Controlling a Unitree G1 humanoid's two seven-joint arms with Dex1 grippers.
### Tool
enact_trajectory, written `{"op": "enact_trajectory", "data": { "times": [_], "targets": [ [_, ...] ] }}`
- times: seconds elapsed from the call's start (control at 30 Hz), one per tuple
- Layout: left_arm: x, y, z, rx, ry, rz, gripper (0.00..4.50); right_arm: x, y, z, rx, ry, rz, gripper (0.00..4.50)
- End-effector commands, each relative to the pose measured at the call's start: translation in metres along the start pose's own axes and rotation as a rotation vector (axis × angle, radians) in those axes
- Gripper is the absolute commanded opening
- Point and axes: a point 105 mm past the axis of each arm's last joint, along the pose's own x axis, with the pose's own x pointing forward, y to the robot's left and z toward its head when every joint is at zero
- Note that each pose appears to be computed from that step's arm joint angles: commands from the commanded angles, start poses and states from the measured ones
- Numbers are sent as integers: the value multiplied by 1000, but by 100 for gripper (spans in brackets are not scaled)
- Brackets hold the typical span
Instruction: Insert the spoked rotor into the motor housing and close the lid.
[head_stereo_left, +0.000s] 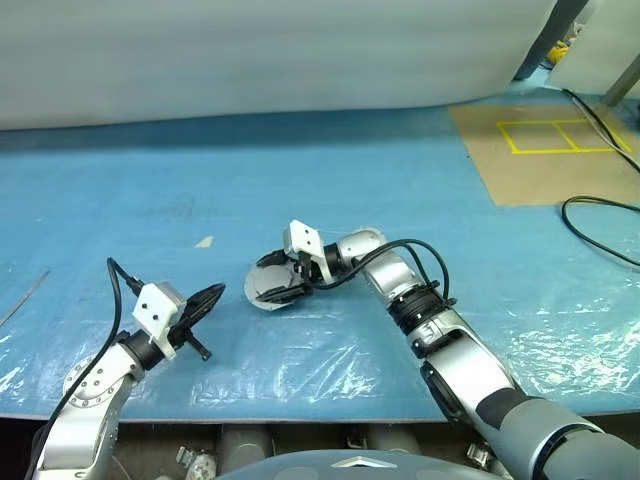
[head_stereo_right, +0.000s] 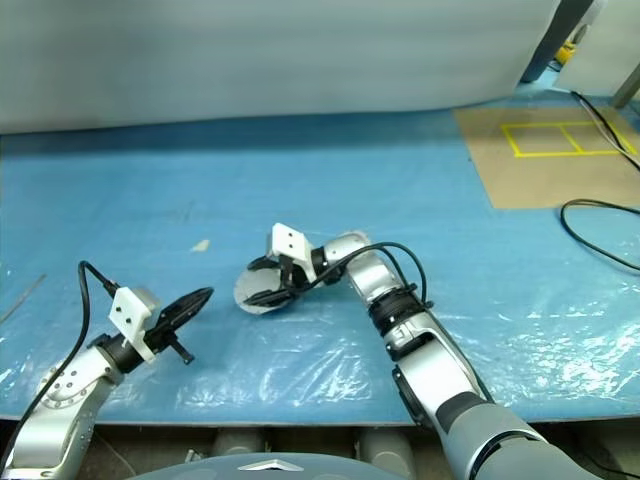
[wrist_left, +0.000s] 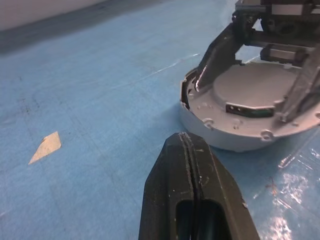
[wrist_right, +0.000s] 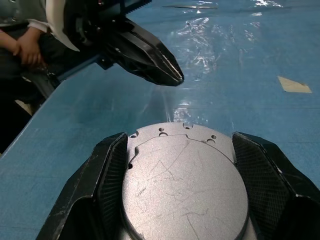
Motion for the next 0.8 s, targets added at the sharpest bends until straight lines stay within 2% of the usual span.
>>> {"op": "enact_trajectory", "data": {
  "times": [0.03,0.3,0.63,0.8],
  "targets": [
    [-2,3,5,21,-16,7,0,17,12,4,45,-32,45,298],
    [-2,1,3,16,-16,6,0,11,-17,14,-158,-14,-138,298],
    [0,-2,1,7,-16,7,0,-7,-28,33,-244,41,-76,298],
    [0,-5,0,1,-16,7,0,-5,-35,40,-215,8,-108,298]
  ]
}}
